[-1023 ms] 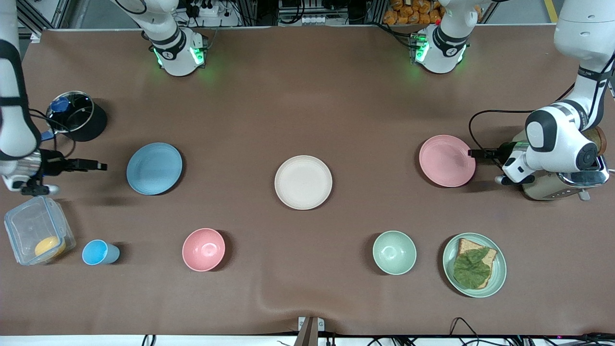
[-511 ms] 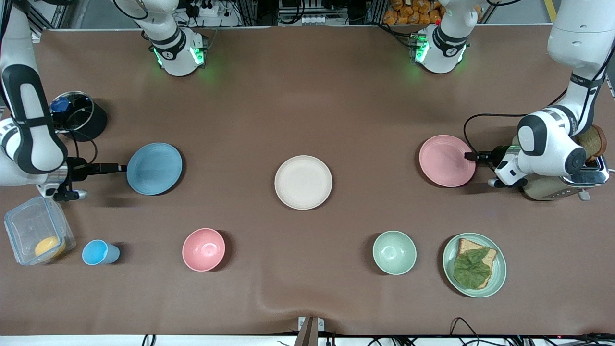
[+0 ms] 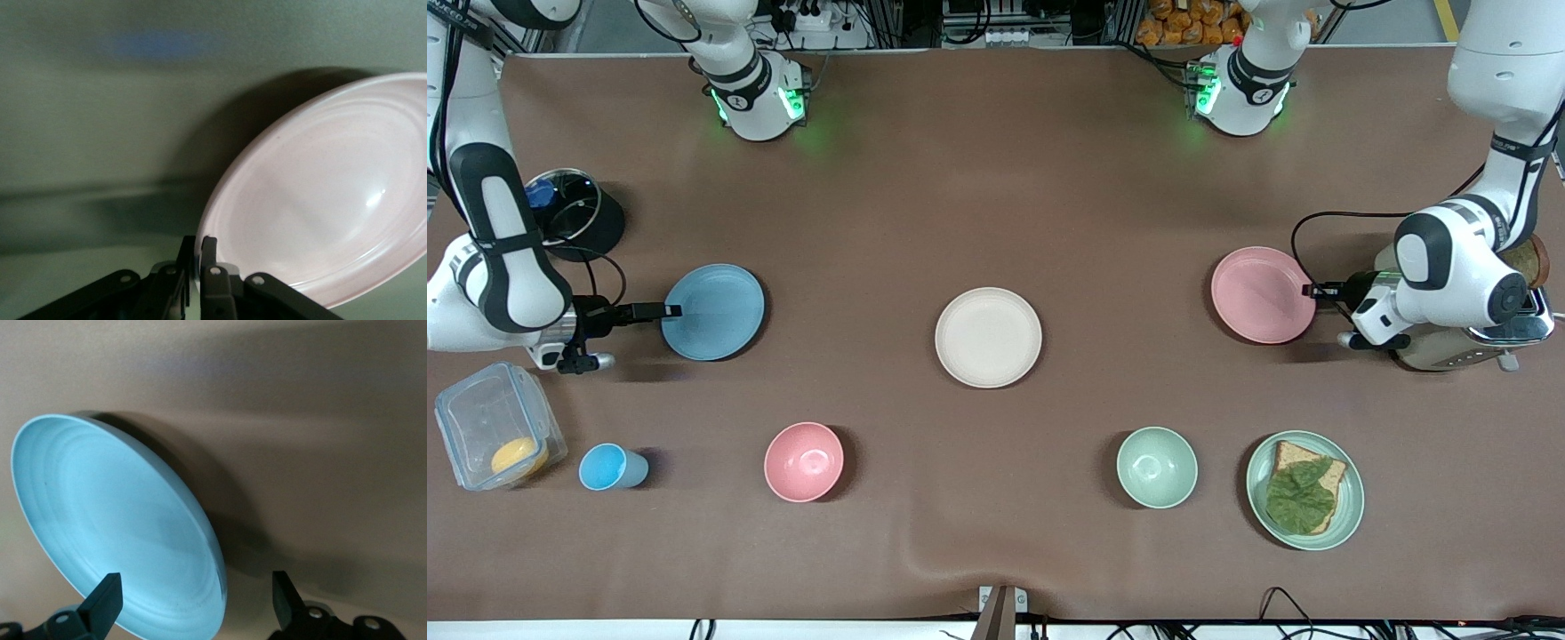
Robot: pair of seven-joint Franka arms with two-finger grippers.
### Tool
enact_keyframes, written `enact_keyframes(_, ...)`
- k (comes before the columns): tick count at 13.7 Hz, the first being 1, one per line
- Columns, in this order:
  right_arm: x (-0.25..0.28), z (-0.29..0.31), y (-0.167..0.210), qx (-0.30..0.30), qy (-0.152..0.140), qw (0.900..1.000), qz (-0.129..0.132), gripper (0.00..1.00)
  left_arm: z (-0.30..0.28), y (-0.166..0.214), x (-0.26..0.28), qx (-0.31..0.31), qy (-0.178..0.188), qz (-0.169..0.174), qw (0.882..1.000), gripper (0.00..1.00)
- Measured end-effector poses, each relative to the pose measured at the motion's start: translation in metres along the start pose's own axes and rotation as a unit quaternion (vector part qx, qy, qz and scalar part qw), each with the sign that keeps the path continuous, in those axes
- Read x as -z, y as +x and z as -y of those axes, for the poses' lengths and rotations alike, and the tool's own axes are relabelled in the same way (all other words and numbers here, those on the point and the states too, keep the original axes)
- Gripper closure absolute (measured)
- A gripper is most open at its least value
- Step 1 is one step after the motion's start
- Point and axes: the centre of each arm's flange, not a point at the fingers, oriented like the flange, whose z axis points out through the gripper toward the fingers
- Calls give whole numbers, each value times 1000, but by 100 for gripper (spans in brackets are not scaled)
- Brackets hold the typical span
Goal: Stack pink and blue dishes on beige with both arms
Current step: 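Grasp the pink plate and the blue plate with the left and right grippers, then lift the pink and blue plates with the left and right grippers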
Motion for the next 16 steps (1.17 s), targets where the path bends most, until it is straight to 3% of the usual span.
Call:
enact_keyframes(1, -3, -1, 0, 8, 4, 1000, 1, 4, 2, 0, 3, 0, -2, 2, 1000, 93)
enact_keyframes(6, -15, 2, -1, 23, 33, 999, 20, 61, -37, 2, 82, -35, -25, 38, 998, 95)
enact_keyframes(9, -9, 6, 2, 27, 44, 998, 22, 95, -96, 7, 155, -51, -19, 30, 998, 95)
enact_keyframes(12, 7, 14, 8, 37, 51, 998, 26, 98, -168, 14, 181, -65, -8, 10, 998, 95)
enact_keyframes(16, 24, 26, 15, 39, 55, 997, 29, 98, -318, 28, 140, -9, 20, -5, 1000, 95)
